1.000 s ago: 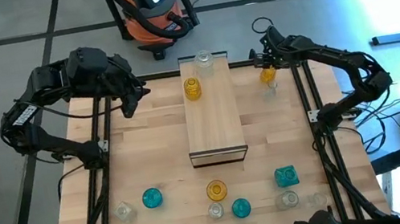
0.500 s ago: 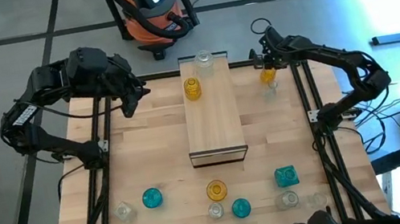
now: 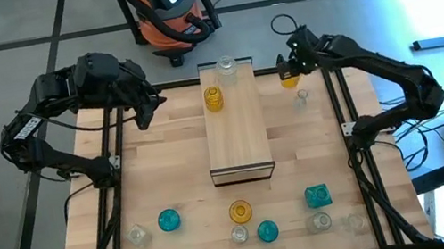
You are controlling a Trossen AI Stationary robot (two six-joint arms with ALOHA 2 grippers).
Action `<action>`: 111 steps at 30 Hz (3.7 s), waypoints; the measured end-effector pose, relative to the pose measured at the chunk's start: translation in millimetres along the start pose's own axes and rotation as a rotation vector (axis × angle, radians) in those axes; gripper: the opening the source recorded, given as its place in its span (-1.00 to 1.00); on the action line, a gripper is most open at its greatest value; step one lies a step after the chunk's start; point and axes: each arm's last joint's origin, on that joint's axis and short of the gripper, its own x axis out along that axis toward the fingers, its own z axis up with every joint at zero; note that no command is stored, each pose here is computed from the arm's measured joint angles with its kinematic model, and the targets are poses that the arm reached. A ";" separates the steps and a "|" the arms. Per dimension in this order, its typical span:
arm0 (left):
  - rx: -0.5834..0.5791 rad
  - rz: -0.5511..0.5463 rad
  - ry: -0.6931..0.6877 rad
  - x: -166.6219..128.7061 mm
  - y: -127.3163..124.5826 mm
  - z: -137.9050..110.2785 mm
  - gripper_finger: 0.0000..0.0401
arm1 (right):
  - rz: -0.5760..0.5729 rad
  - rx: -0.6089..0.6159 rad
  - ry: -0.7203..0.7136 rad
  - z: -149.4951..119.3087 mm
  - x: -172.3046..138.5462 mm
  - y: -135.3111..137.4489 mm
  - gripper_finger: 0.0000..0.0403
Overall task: Sort vases onto shelf
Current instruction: Put the yellow vase on the shelf aligned with the other yellow vase, then put the transparent vase on the shelf aligned with the other transparent vase
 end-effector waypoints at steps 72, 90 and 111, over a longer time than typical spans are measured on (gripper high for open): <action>0.003 0.007 0.008 0.6 1.6 -0.3 -0.31 | 0.266 -0.536 0.051 31.3 -27.0 206.5 -0.07; 0.005 0.011 0.030 0.5 2.0 -2.5 -0.31 | -0.052 -0.478 0.001 31.7 -83.1 154.5 -0.06; -0.017 -0.010 0.108 43.3 3.6 -34.2 -0.31 | -0.075 0.036 0.191 -84.6 7.4 3.0 -0.06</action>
